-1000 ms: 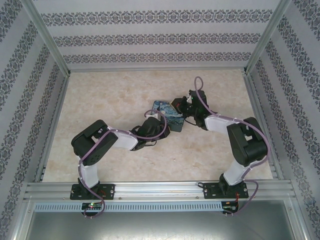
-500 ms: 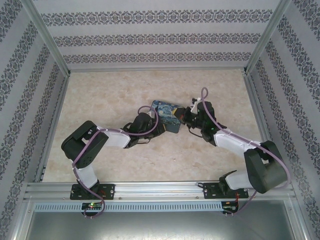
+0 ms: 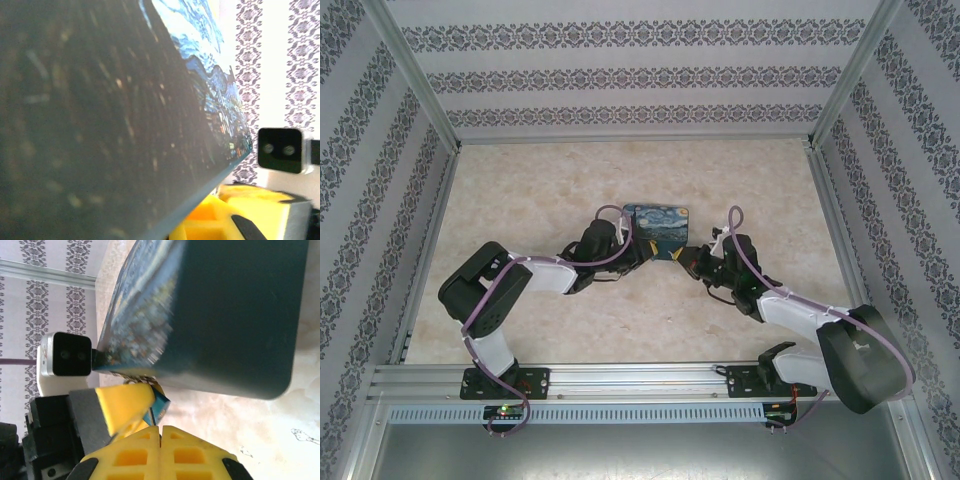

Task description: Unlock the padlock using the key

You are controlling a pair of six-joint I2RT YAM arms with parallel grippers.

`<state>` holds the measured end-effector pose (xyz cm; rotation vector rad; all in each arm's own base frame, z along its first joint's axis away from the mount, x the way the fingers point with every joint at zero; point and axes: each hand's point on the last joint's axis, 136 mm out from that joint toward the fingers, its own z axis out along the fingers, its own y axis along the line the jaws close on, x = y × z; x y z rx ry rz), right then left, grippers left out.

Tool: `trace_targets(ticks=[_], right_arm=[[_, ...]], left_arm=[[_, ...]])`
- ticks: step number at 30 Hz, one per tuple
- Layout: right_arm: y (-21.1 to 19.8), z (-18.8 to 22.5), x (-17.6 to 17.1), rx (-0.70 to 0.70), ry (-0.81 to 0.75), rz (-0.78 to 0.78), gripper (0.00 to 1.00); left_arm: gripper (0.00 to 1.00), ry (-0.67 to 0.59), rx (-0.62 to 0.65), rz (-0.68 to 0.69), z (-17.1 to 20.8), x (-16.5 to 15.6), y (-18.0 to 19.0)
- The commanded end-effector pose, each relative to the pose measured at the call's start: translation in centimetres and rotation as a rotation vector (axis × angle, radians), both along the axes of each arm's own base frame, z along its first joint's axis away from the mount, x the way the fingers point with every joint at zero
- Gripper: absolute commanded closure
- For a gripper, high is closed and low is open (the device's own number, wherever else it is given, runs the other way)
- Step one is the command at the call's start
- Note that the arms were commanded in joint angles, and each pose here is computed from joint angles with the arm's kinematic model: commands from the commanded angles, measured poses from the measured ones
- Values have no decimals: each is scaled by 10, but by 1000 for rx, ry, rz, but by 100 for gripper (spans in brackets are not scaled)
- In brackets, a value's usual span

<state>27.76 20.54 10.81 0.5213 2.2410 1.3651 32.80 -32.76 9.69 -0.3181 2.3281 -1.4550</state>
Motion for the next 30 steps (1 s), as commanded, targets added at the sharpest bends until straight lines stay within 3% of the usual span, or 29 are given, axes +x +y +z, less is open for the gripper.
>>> trace_targets(ticks=[1, 30], right_arm=[[7, 7, -6, 53, -29, 28, 100], [23, -4, 8, 89, 19, -19, 100]], left_arm=[[100, -42, -133, 12, 31, 12, -6], [100, -7, -180, 51, 30, 17, -4]])
